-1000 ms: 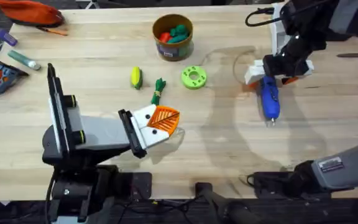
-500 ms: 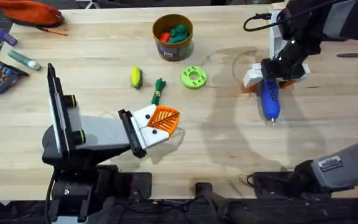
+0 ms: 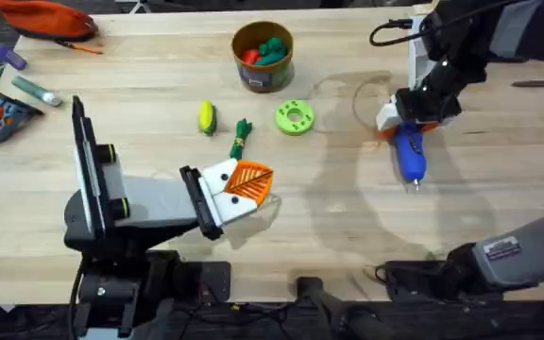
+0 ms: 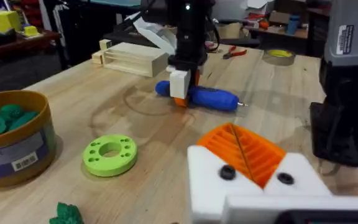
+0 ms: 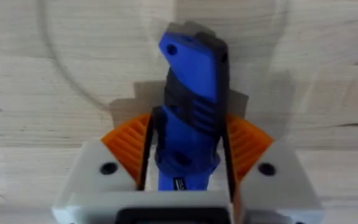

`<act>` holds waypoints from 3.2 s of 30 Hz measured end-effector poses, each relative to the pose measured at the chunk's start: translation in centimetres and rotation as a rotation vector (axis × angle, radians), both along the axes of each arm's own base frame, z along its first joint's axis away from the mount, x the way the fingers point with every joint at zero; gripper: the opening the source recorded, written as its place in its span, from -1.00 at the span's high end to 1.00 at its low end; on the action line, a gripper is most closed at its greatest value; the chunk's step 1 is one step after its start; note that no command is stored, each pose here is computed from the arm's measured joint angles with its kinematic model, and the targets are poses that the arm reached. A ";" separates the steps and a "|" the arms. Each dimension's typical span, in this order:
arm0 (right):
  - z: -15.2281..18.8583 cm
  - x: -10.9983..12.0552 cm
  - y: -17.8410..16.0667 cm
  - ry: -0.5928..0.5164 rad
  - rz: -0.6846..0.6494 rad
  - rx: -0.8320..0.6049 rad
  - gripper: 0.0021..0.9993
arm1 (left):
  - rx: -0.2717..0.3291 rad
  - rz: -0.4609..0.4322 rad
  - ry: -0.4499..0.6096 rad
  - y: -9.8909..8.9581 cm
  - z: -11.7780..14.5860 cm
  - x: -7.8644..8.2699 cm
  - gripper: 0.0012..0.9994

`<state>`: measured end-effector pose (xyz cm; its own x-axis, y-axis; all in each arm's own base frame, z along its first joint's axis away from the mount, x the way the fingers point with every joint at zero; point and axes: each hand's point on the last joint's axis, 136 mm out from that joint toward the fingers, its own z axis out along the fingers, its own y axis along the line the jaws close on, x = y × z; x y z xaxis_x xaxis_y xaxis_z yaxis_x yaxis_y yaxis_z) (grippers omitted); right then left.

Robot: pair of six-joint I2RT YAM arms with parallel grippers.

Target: Pick up the gripper from the table and insert it into the empty holder that is missing its gripper. Then pick up a screw, insert it into the mounting hole, and use the screwdriver to tighten it. Finally, clean up the table by picking up the vegetable and placing it into the bucket.

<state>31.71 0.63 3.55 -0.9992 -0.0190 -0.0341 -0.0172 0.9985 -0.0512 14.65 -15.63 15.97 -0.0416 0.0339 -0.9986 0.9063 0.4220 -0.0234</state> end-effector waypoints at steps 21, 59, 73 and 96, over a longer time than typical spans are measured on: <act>-0.2 0.0 -0.3 0.004 -0.005 -0.015 0.95 | 0.000 0.000 0.000 0.0 0.0 0.0 0.99; 37.6 -2.5 14.2 -1.161 0.402 0.495 0.96 | 0.000 0.000 0.001 0.0 0.0 0.0 0.99; 41.4 -7.7 19.6 -1.252 0.769 0.851 0.96 | 0.000 0.000 0.000 0.0 0.0 0.0 0.99; 35.2 -7.2 26.4 -1.318 1.107 1.255 0.96 | 0.000 0.000 0.000 0.0 0.0 0.0 0.99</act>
